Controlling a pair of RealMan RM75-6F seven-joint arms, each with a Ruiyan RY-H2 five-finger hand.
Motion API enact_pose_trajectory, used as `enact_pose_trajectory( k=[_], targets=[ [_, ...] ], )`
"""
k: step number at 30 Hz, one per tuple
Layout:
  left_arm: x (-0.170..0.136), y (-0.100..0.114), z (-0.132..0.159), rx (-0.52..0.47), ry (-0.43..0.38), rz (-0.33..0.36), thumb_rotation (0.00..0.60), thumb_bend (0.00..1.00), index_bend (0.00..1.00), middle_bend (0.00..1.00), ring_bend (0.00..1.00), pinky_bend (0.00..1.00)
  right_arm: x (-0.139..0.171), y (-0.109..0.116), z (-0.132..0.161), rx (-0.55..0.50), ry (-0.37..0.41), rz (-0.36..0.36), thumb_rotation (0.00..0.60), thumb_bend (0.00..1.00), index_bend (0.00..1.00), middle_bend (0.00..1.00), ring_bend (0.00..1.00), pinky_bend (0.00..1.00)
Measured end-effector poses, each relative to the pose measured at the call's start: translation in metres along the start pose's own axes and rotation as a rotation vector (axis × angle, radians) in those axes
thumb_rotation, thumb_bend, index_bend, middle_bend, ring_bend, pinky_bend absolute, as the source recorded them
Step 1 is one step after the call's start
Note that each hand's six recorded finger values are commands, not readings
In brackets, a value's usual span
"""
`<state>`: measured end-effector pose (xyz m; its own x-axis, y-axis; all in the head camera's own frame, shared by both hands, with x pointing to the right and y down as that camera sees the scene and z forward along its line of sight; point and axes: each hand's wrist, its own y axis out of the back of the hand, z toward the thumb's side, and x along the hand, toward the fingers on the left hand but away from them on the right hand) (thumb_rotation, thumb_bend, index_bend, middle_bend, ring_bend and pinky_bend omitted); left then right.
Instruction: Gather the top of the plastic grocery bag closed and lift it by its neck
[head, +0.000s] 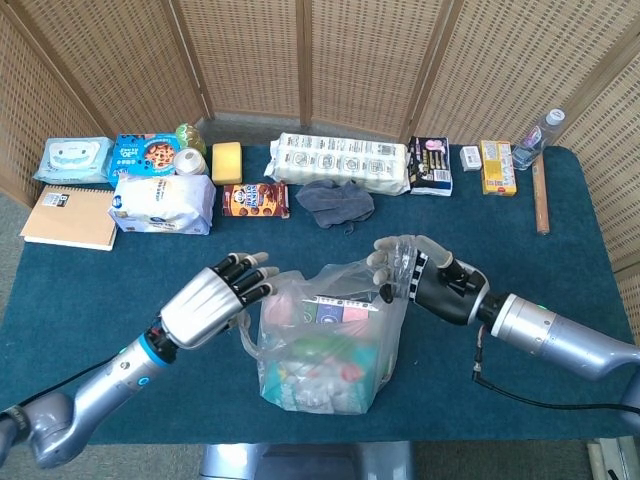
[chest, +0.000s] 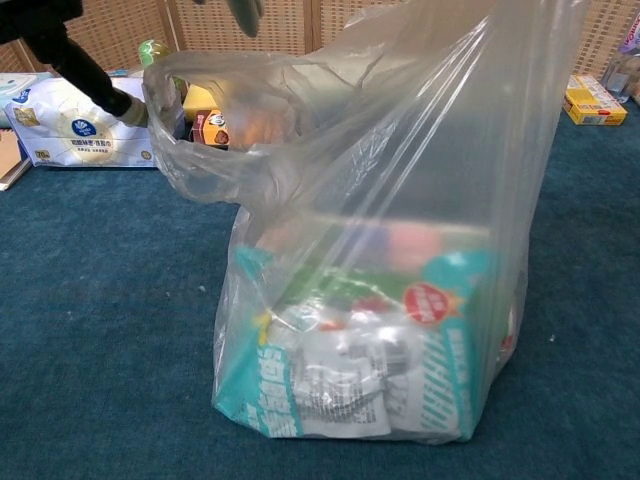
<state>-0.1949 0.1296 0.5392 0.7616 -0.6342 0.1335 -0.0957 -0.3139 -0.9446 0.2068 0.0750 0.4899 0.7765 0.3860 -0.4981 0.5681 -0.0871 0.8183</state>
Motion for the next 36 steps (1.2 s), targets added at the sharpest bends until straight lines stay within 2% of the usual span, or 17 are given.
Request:
enact_pose_trajectory(
  k=[3, 5, 8, 14, 19, 21, 24, 27, 32, 36],
  targets=[
    [0.008, -0.003, 0.006, -0.007, -0.033, 0.03, 0.6, 0.09, 0.4, 0.38, 0.28, 0.28, 0.0, 0.001, -0.001, -0.002, 0.001, 0.0, 0.43, 0.16, 0.38, 0.42, 0.47, 0.53],
    [0.012, -0.003, 0.008, -0.007, -0.045, 0.054, 0.6, 0.13, 0.51, 0.48, 0.37, 0.31, 0.0, 0.002, -0.001, -0.002, 0.001, -0.003, 0.432, 0.16, 0.38, 0.42, 0.47, 0.53],
    [0.015, 0.001, 0.008, -0.005, -0.052, 0.104, 0.6, 0.16, 0.58, 0.59, 0.47, 0.36, 0.002, 0.004, -0.001, 0.0, 0.003, -0.01, 0.425, 0.16, 0.38, 0.42, 0.47, 0.52],
    [0.019, 0.01, 0.006, -0.022, -0.051, 0.205, 0.6, 0.18, 0.6, 0.63, 0.51, 0.41, 0.003, 0.007, -0.003, 0.004, 0.005, -0.016, 0.424, 0.16, 0.38, 0.42, 0.46, 0.49],
    [0.021, 0.016, 0.002, -0.038, -0.053, 0.282, 0.6, 0.17, 0.61, 0.63, 0.51, 0.41, 0.002, 0.009, -0.004, 0.048, -0.001, -0.013, 0.417, 0.15, 0.38, 0.4, 0.43, 0.4],
    [0.023, 0.018, 0.001, -0.054, -0.051, 0.314, 0.6, 0.18, 0.61, 0.63, 0.5, 0.41, 0.002, 0.01, -0.005, 0.07, -0.002, -0.012, 0.413, 0.15, 0.38, 0.39, 0.41, 0.38],
    [0.028, 0.021, 0.0, -0.056, -0.049, 0.334, 0.6, 0.17, 0.61, 0.58, 0.43, 0.41, 0.002, 0.011, -0.005, 0.118, -0.002, -0.014, 0.408, 0.15, 0.38, 0.38, 0.39, 0.34],
    [0.034, 0.025, 0.001, -0.063, -0.046, 0.35, 0.6, 0.16, 0.6, 0.46, 0.3, 0.4, 0.002, 0.013, -0.007, 0.174, 0.001, -0.022, 0.393, 0.14, 0.38, 0.37, 0.37, 0.32],
    [0.044, 0.033, 0.004, -0.059, -0.051, 0.385, 0.6, 0.13, 0.43, 0.26, 0.12, 0.28, 0.002, 0.017, -0.009, 0.251, 0.02, -0.041, 0.353, 0.14, 0.38, 0.36, 0.34, 0.29],
    [0.051, 0.042, 0.005, -0.058, -0.054, 0.422, 0.6, 0.12, 0.37, 0.2, 0.05, 0.23, 0.001, 0.019, -0.011, 0.29, 0.034, -0.059, 0.325, 0.13, 0.38, 0.36, 0.32, 0.27]
  ],
)
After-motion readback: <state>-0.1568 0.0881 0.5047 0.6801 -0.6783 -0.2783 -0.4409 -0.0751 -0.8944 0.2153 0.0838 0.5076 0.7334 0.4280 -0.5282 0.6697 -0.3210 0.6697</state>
